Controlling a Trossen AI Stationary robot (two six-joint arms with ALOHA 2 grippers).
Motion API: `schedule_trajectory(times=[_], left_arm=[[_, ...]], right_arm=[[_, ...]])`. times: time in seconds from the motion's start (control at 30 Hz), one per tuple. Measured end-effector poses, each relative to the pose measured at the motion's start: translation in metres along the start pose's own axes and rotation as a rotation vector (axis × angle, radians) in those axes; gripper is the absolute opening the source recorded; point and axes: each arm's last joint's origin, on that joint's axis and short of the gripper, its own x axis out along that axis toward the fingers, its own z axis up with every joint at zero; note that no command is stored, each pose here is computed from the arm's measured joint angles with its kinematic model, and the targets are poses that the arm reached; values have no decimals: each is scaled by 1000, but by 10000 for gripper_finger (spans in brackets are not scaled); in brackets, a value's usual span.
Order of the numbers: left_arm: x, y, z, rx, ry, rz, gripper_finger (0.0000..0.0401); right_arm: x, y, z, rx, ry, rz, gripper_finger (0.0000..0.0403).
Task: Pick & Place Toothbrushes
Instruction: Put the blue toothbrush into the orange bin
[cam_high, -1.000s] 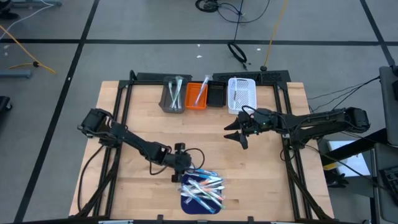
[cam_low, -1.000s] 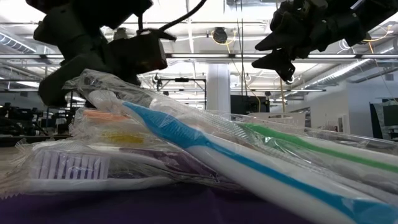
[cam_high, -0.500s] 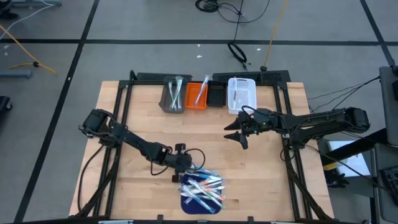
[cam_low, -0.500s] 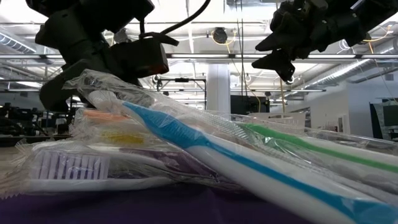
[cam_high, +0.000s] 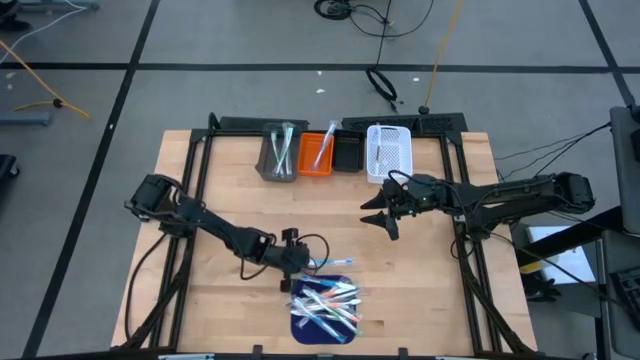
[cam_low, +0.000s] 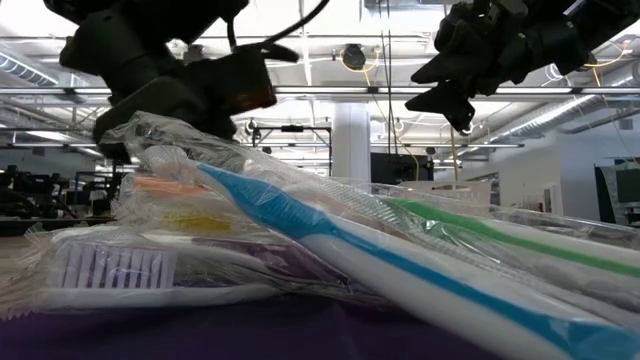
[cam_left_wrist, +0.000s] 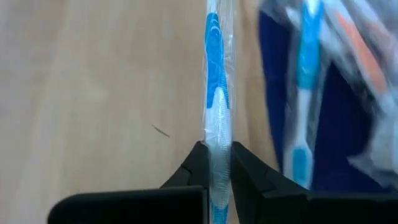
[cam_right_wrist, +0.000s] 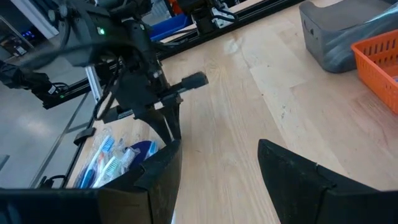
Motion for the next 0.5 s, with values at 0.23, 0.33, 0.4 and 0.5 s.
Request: schedule_trajectory(times=[0.23, 0.33, 0.4, 0.5], left_arm=[[-14, 6, 15, -110, -119, 94, 27], [-22, 10, 23, -167, -189, 130, 29], [-28, 13, 27, -188, -225, 158, 26], [-35, 16, 34, -212, -277, 186, 22]], right_arm=[[0, 0, 0, -4, 3, -1, 203], [0, 0, 0, -4, 3, 0, 203], [0, 0, 0, -4, 4, 2, 203], [0, 0, 0, -4, 1, 4, 203]])
